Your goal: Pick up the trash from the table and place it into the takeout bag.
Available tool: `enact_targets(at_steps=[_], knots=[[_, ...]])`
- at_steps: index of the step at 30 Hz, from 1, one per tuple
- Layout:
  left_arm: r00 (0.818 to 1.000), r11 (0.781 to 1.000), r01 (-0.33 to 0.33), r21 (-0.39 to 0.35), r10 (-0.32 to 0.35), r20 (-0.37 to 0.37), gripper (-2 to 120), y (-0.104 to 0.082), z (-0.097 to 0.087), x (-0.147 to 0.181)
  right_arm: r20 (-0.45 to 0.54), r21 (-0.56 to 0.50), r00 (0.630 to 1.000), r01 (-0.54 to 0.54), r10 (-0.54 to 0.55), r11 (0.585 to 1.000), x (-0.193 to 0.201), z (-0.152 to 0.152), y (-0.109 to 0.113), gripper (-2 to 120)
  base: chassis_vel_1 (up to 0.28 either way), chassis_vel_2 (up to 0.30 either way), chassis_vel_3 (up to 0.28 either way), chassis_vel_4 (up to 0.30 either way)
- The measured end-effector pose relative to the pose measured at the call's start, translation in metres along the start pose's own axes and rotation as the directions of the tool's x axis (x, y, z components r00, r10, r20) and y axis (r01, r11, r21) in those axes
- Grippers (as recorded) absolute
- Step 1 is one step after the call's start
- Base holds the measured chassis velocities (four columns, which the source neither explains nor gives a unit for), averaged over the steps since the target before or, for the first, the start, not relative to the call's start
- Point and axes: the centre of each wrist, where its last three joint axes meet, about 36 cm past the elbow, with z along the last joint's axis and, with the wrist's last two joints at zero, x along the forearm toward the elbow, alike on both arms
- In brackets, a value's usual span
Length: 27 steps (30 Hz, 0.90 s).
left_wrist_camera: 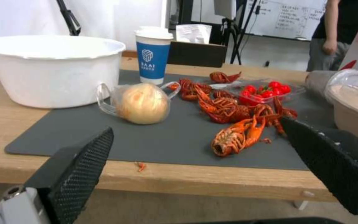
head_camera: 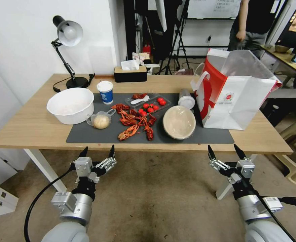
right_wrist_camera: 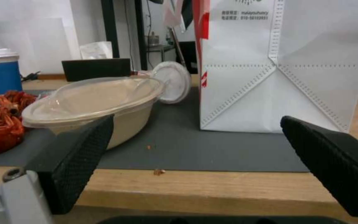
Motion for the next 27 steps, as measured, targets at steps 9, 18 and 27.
enact_targets(at_steps=[9, 18, 27], knots=[[1.0, 1.0, 0.002, 0.002, -0.002, 0.002, 100, -0.001, 0.002, 0.001, -0.027, -0.022, 1.0, 0.007, -0.008, 1.0, 0.012, 0.02, 0.005, 100, 0.0, 0.0, 0.0, 0.0], [1.0, 1.0, 0.004, 0.0, -0.004, 0.001, 100, -0.001, 0.003, 0.001, -0.155, -0.446, 0.984, 0.013, -0.092, 0.895, 0.005, -0.002, 0.041, 100, 0.0, 0.0, 0.0, 0.0], [1.0, 1.0, 0.008, -0.004, -0.008, 0.003, 100, 0.001, 0.003, 0.001, -0.246, -0.722, 0.942, -0.022, -0.227, 0.691, -0.05, -0.043, 0.067, 100, 0.0, 0.0, 0.0, 0.0]])
